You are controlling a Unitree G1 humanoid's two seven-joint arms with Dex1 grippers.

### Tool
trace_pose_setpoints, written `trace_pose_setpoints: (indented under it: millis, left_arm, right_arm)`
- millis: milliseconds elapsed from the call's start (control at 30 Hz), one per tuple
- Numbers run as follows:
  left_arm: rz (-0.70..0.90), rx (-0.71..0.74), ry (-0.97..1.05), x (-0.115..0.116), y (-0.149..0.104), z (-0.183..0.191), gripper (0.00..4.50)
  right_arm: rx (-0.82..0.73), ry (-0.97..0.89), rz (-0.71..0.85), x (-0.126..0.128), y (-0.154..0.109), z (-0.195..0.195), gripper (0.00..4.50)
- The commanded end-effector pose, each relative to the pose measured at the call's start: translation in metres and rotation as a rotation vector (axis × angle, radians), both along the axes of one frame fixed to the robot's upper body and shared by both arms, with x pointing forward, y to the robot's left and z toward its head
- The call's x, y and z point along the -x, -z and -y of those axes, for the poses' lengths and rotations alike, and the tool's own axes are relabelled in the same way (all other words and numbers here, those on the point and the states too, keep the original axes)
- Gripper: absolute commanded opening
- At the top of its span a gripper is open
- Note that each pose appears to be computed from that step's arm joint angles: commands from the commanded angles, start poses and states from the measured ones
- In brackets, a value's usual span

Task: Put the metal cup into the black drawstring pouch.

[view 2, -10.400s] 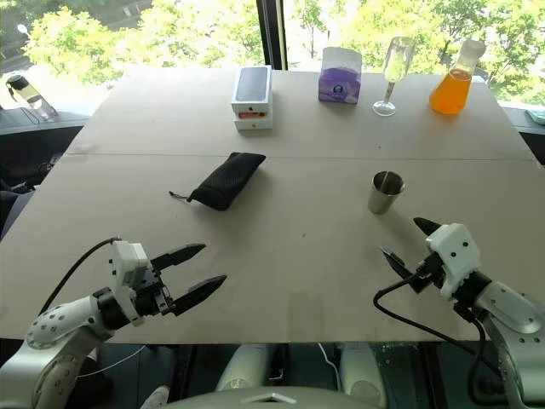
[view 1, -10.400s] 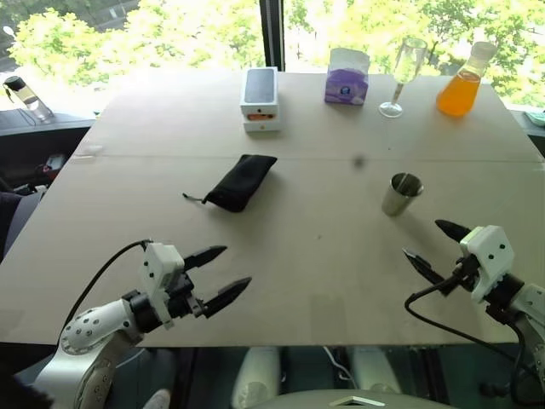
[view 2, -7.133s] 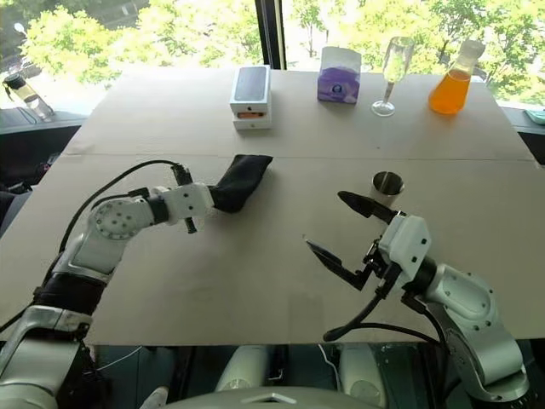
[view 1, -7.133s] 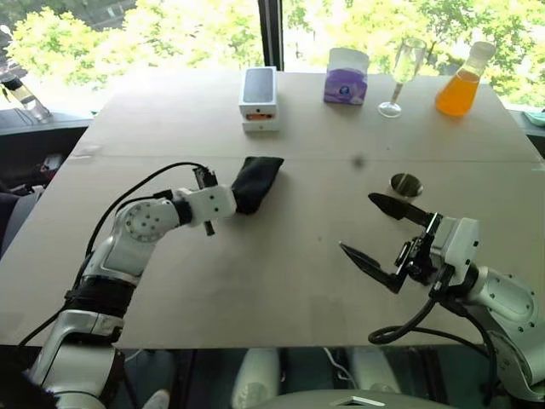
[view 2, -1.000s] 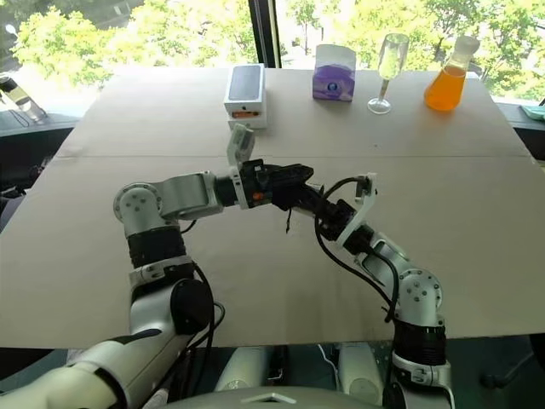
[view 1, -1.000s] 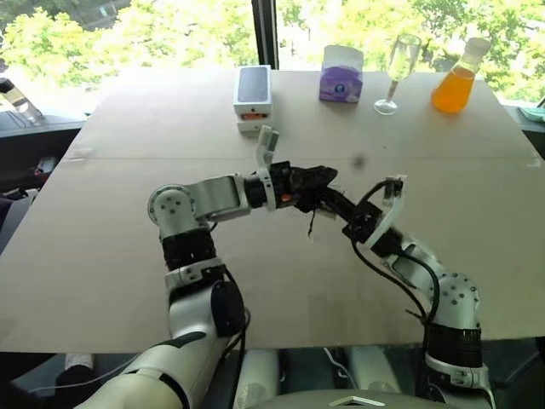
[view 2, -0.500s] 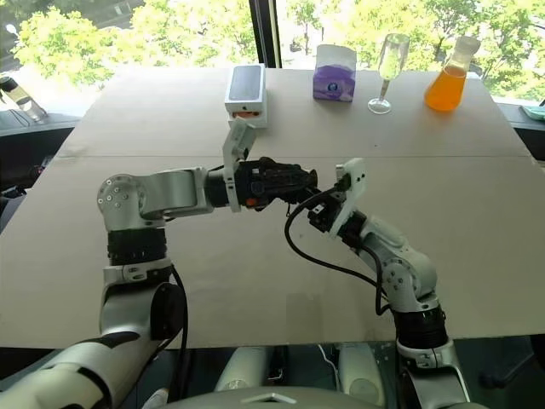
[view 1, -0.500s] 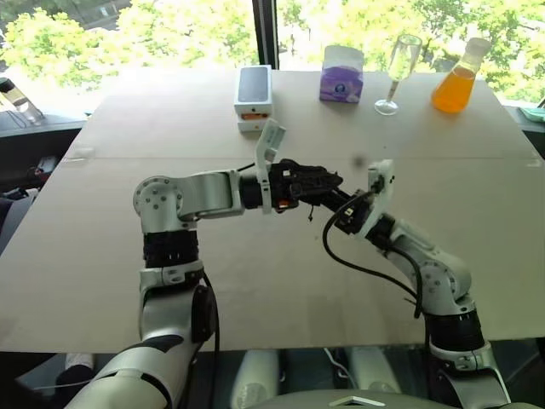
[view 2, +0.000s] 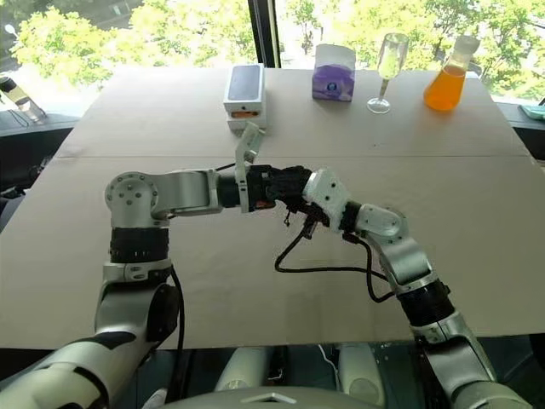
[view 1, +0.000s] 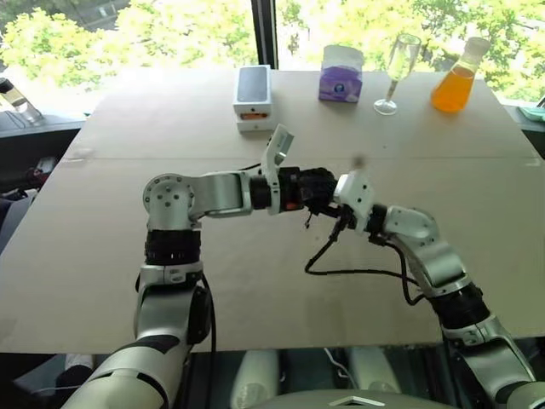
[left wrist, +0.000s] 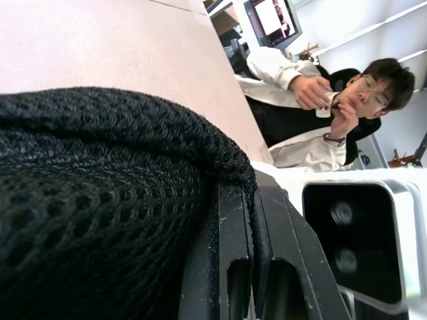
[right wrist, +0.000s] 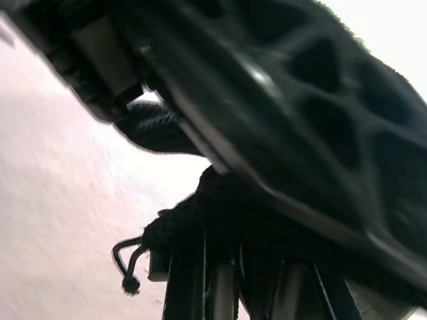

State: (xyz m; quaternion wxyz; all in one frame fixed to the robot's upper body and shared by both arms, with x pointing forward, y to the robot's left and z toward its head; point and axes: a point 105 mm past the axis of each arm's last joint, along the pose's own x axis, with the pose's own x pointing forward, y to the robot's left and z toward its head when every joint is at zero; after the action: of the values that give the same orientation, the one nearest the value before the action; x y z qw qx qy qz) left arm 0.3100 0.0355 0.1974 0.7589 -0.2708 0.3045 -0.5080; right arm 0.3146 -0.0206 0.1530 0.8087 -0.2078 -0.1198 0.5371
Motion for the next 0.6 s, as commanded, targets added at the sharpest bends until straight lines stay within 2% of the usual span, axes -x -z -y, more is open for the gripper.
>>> trace_pose_setpoints:
  millis: [33, 133, 267, 433, 600]
  left_arm:
    - [0.102, 0.063, 0.126, 0.019, -0.018, 0.028, 0.0]
    - [0.125, 0.066, 0.067, 0.009, -0.02, 0.024, 0.0]
    - [0.141, 0.041, 0.046, 0.004, -0.018, 0.021, 0.0]
    - [0.155, 0.001, -0.096, -0.026, -0.015, 0.025, 0.0]
    - [0.222, -0.013, -0.055, -0.021, -0.019, 0.048, 0.0]
  right_arm:
    - [0.047, -0.203, 0.11, 0.029, -0.004, -0.04, 0.01]
    - [-0.031, -0.188, 0.032, 0.026, -0.01, -0.037, 0.01]
    - [0.182, -0.18, 0.264, 0.021, 0.006, -0.029, 0.01]
    - [0.214, -0.244, 0.402, 0.024, 0.002, -0.04, 0.01]
    - [0.213, -0.224, 0.467, 0.016, -0.001, -0.046, 0.01]
